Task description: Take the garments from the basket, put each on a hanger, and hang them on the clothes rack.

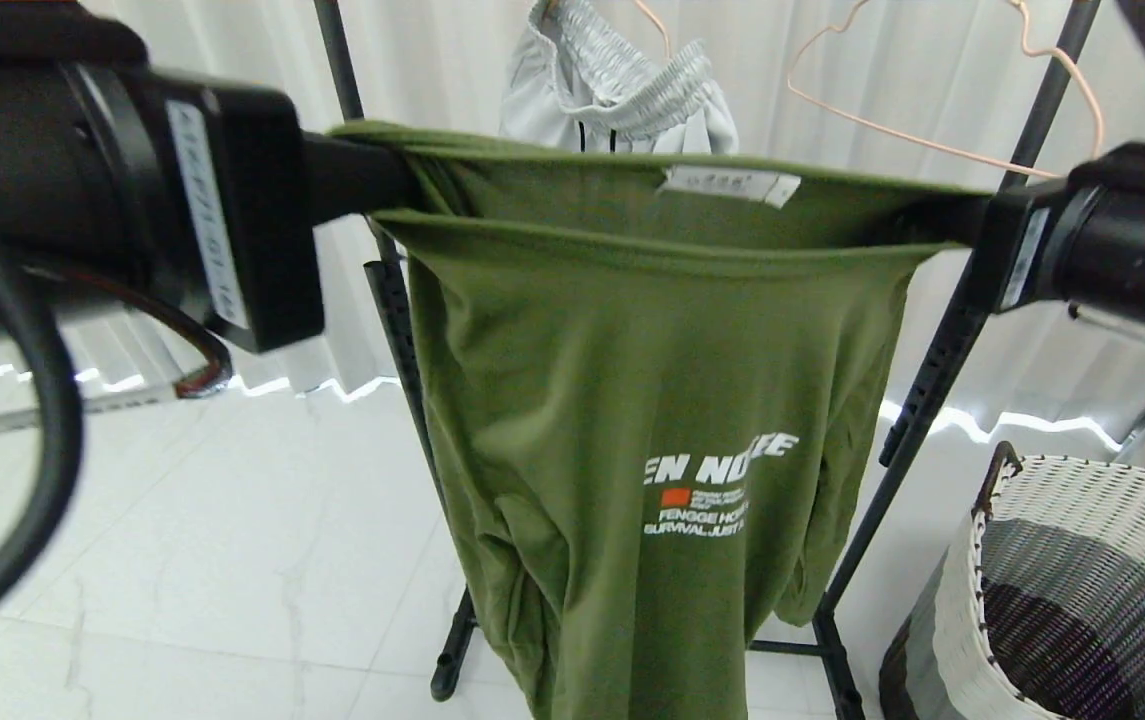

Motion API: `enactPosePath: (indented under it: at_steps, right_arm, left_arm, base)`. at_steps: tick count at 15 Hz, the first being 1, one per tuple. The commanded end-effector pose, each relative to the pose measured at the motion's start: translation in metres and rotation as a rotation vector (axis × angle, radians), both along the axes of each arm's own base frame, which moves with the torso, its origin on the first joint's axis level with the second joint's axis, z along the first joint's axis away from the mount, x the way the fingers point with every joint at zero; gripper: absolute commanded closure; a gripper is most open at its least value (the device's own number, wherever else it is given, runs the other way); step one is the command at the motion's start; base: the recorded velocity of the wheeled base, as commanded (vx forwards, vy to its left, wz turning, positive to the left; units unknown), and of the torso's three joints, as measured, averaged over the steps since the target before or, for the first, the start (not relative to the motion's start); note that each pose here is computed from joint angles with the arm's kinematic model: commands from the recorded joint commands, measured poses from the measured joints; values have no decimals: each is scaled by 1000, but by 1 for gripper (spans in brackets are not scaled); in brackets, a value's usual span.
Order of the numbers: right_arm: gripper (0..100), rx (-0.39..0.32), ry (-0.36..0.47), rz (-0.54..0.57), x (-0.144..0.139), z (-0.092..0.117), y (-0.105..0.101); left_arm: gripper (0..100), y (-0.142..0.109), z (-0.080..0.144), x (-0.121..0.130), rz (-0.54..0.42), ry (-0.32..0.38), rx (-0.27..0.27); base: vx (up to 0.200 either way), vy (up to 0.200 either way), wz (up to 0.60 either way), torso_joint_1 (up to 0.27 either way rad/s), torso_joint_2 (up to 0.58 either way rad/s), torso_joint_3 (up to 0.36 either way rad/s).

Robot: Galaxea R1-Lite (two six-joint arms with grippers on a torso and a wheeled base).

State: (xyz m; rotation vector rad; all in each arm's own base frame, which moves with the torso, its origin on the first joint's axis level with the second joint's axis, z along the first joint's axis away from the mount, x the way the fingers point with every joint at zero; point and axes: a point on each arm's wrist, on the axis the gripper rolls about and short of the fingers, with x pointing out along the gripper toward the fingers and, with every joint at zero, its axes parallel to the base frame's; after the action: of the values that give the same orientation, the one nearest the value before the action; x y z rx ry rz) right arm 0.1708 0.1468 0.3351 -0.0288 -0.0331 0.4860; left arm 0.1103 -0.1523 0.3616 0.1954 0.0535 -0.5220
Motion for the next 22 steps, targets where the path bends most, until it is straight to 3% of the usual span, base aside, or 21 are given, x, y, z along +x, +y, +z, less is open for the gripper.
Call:
enactPosePath:
  at_steps: [1, 2, 4, 5, 7, 9, 12, 15, 18, 22]
  right_arm:
    - [100, 49, -95, 31, -11, 52, -11]
    - [100, 37, -131, 57, -15, 66, -14]
    - [100, 7, -151, 71, -21, 76, -18]
    - [100, -9, -151, 70, -25, 77, -21]
    - [100, -54, -160, 68, -39, 80, -33]
    - [100, -92, -141, 92, -60, 84, -50]
    - [100, -148, -81, 285, -102, 81, -74]
    - [100, -178, -52, 482, -124, 74, -81]
    - [100, -211, -29, 611, -134, 68, -77]
    - [100, -224, -18, 579, -133, 65, -76]
  left_arm:
    - [100, 12, 26, -8, -1, -39, -55]
    - [100, 15, 29, -12, -11, -46, -21]
    - [100, 21, 22, -16, -29, -106, 137]
    - [100, 21, 21, -16, -31, -119, 169]
    - [100, 18, 22, -14, -32, -123, 165]
    - [100, 5, 28, -9, -38, -160, 108]
    - [100, -21, 41, 8, 8, -229, 6]
    - [100, -37, 46, 18, 38, -228, -10]
    - [100, -37, 45, 26, 72, -226, -3]
    - [100, -28, 43, 36, 131, -219, 15]
  base:
    - [0, 0, 0, 0, 0, 0]
    - [0, 0, 0, 0, 0, 0]
    - [0, 0, 0, 0, 0, 0]
    - [0, 0, 0, 0, 0, 0]
    - [0, 0, 0, 0, 0, 0]
    - [0, 0, 0, 0, 0, 0]
    - [0, 0, 0, 0, 0, 0]
    - [0, 0, 0, 0, 0, 0]
    - [0, 0, 0, 0, 0, 0]
    - [0, 0, 0, 0, 0, 0]
